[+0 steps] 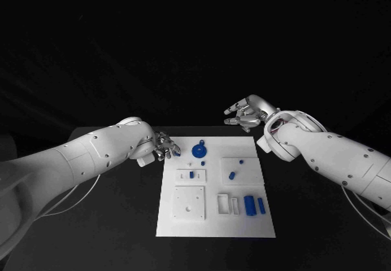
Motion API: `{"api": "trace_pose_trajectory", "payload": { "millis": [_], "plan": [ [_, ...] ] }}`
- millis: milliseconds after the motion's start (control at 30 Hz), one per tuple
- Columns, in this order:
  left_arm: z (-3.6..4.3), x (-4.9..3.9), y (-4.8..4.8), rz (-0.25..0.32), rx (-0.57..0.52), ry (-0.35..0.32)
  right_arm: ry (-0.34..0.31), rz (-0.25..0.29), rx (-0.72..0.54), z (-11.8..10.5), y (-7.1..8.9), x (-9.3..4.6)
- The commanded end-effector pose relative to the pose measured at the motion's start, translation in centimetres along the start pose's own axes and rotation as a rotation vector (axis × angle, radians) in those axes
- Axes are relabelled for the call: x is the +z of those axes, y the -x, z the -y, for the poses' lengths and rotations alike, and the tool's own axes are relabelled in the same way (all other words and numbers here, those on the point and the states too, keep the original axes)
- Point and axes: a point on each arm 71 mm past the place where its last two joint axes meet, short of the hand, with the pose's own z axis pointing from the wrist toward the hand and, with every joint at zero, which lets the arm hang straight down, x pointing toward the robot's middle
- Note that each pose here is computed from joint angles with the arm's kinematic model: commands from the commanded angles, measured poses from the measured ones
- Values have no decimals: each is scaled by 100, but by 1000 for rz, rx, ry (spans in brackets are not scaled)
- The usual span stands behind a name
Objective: Assemble the parts on the task board
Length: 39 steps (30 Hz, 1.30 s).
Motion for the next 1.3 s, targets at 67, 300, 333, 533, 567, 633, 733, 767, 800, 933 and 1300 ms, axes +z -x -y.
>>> {"api": "trace_pose_trajectory", "payload": {
  "millis": [67,300,333,533,567,633,733,767,800,933,1300],
  "plan": [
    [31,-139,-27,53,-87,-29,-5,-10,-9,39,8,-4],
    [44,-287,-132,86,-104,-57,-17,-12,-9,88,1,-11],
    [41,-302,-159,89,-101,-59,-18,-13,-9,95,-3,-13],
    [35,-348,-294,104,-63,-70,-24,-19,-7,122,-29,-19],
    [28,-347,-324,108,-53,-69,-25,-20,-6,126,-33,-21],
    [16,-340,-369,111,-40,-64,-26,-22,-5,129,-39,-21],
    [10,-322,-438,108,-25,-58,-27,-23,-4,132,-44,-21],
    [8,-314,-469,106,-20,-56,-27,-24,-4,132,-46,-21],
    [6,-305,-501,104,-15,-53,-27,-24,-4,132,-48,-21],
    [-3,-268,-619,98,11,-51,-27,-25,-3,131,-51,-21],
    [-14,-185,-867,75,63,-51,-25,-27,-2,120,-60,-20]
  ]
}}
